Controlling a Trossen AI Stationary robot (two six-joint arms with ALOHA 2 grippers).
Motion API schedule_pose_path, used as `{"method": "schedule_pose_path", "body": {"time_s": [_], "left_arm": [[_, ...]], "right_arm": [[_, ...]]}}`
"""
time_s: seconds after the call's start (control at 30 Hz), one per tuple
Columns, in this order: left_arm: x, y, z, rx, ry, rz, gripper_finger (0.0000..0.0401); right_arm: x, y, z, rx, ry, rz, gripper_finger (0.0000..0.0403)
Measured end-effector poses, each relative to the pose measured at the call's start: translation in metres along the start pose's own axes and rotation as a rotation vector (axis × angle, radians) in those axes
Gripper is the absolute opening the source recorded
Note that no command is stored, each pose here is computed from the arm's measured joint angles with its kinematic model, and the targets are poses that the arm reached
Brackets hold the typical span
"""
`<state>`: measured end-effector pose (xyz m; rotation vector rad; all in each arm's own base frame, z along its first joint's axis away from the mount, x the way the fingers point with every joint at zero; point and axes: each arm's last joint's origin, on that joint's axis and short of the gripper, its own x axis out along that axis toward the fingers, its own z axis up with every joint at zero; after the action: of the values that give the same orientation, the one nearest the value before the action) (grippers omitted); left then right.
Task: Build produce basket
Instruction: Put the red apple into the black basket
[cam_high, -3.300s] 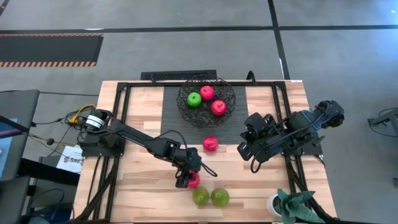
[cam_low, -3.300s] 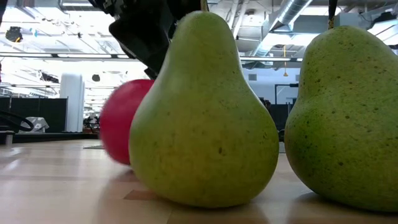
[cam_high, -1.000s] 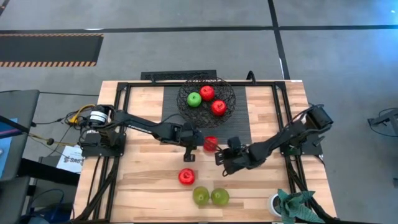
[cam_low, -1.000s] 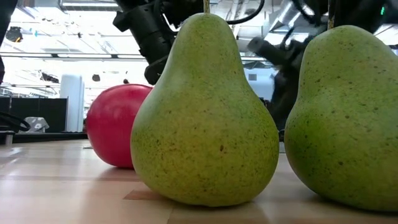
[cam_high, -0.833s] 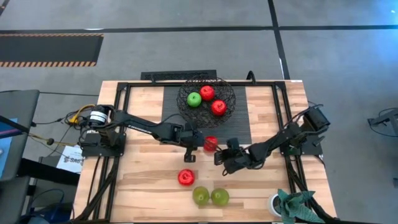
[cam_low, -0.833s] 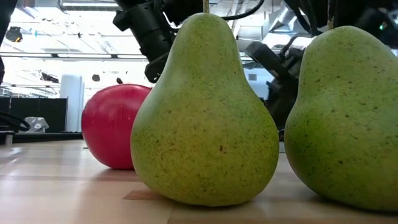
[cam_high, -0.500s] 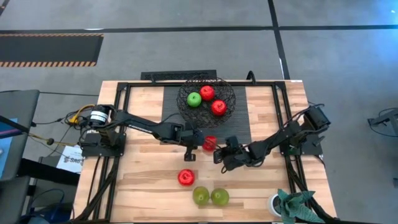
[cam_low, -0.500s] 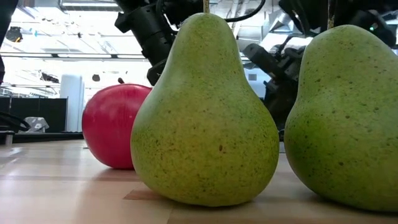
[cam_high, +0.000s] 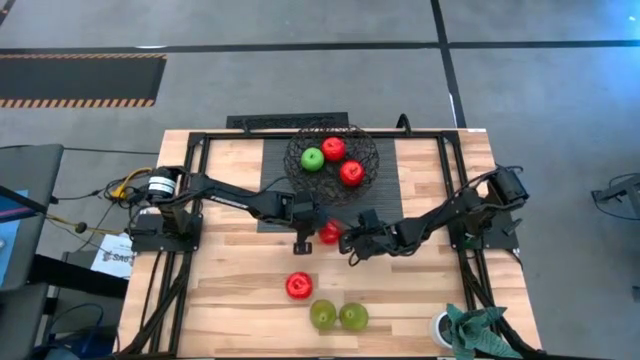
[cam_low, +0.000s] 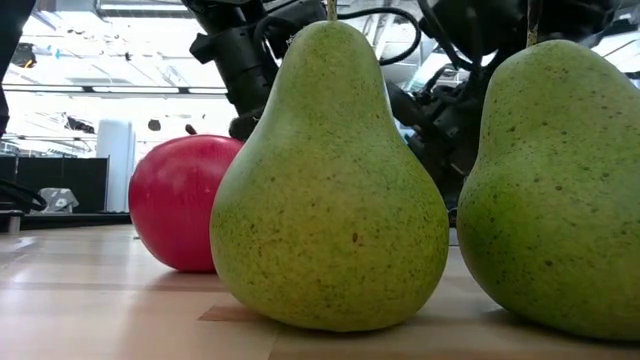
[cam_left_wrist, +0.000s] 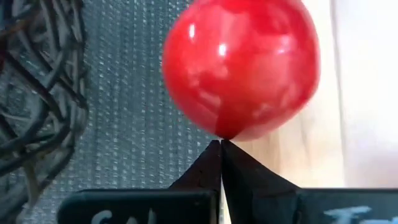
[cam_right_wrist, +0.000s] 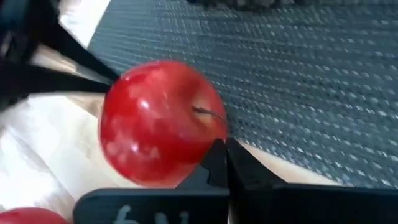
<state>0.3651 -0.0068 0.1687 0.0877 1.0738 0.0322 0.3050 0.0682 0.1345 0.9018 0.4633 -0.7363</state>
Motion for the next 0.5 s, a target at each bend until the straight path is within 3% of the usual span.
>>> {"method": "schedule_pose_path", "body": {"time_s": [0.5], "left_arm": [[0.007,-0.016,0.003,-0.022,-0.042,-0.084,0.0]], "right_arm": [[0.001,0.001,0.002,0.01,-0.016,0.01,0.0]]}}
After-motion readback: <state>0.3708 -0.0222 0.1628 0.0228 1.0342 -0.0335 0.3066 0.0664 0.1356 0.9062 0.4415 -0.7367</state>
